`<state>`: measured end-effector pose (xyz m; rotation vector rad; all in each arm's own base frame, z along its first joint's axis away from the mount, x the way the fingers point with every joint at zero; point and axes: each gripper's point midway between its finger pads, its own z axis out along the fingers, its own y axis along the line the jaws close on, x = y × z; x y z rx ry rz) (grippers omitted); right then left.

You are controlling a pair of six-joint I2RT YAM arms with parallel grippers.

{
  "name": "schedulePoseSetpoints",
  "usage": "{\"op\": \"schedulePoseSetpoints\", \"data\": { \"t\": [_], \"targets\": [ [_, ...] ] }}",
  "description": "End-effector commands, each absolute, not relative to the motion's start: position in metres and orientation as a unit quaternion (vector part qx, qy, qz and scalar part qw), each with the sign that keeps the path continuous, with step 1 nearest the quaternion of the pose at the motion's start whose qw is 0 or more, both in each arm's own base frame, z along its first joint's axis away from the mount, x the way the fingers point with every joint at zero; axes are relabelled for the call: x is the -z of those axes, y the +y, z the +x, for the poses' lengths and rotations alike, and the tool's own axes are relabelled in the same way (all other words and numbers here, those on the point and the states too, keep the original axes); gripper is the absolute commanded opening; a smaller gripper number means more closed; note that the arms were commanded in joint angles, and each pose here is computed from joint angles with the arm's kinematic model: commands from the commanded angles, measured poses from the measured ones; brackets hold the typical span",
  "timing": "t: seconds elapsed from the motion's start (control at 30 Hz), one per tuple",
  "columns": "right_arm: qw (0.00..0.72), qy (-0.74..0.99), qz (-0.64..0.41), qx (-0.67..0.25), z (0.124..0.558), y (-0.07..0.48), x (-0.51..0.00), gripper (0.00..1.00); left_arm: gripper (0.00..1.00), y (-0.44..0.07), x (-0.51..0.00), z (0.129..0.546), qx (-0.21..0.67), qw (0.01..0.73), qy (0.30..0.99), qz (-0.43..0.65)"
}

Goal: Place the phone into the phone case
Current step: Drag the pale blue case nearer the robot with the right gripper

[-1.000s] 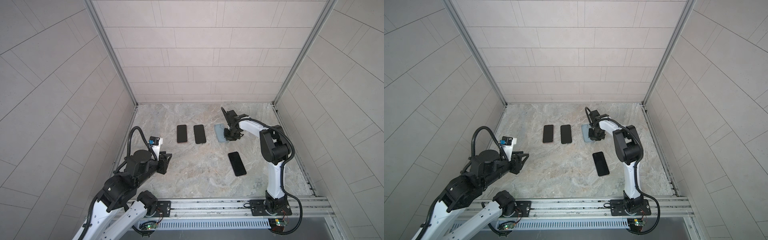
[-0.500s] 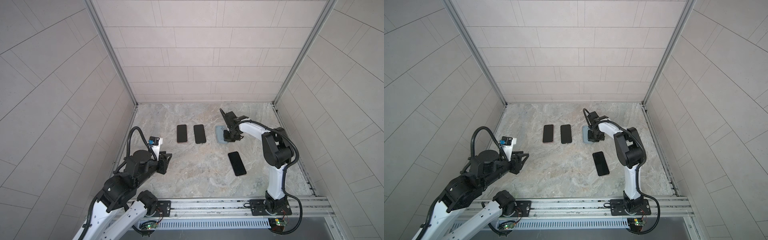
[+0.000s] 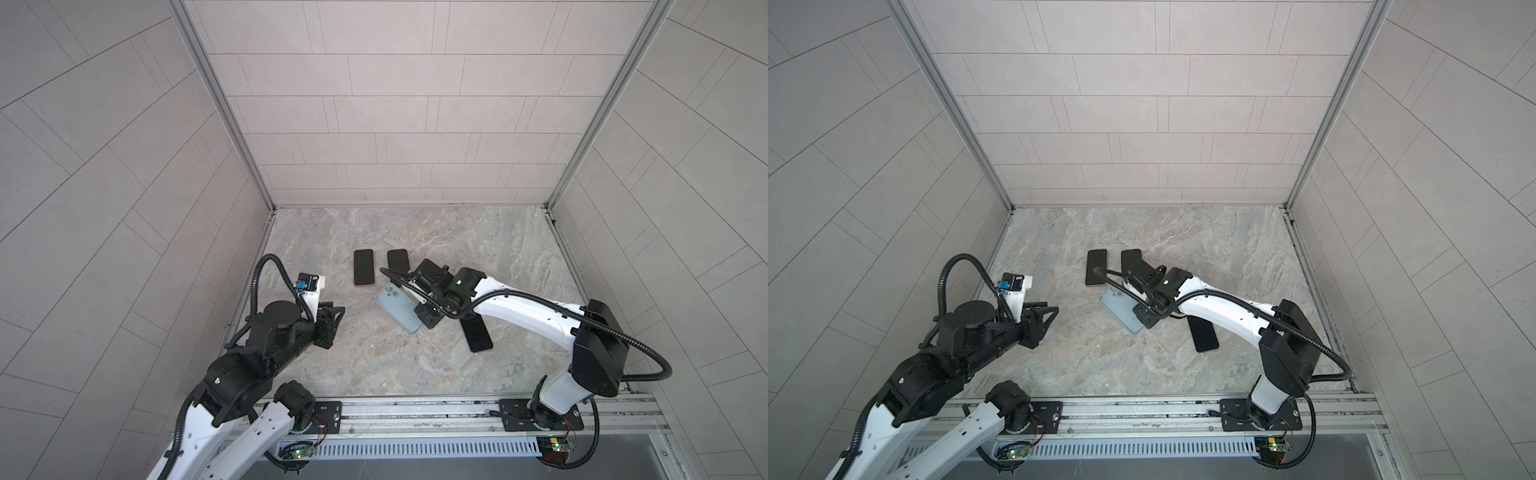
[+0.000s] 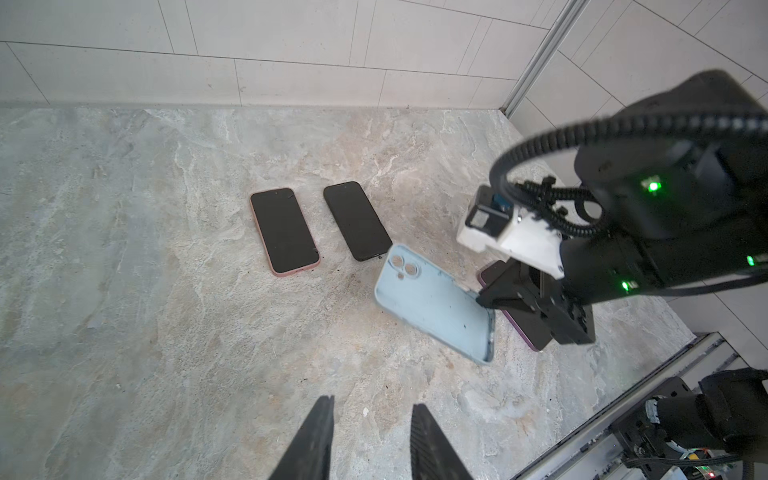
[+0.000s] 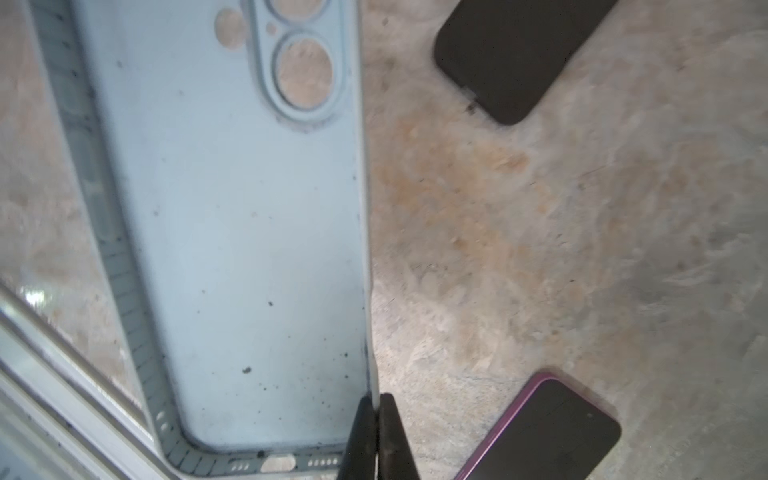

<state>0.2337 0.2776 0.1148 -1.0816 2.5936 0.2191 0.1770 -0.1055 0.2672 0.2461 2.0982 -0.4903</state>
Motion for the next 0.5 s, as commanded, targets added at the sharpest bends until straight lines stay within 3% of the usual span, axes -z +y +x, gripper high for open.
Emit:
{"op": "schedulePoseSetpoints", "data": {
  "t": [0.0, 0.47],
  "targets": [
    [0.145, 0.882, -0.441, -0.085, 0.209, 0.278, -0.107, 0.0, 0.36, -0.104, -0.27, 0.178, 0.201, 0.476, 0.851, 0.095],
    [0.096, 0.838, -0.537, 0.021, 0.184, 0.297, -0.061, 0.0, 0.36, -0.104, -0.269, 0.177, 0.202, 0.475, 0.851, 0.095]
  ]
}}
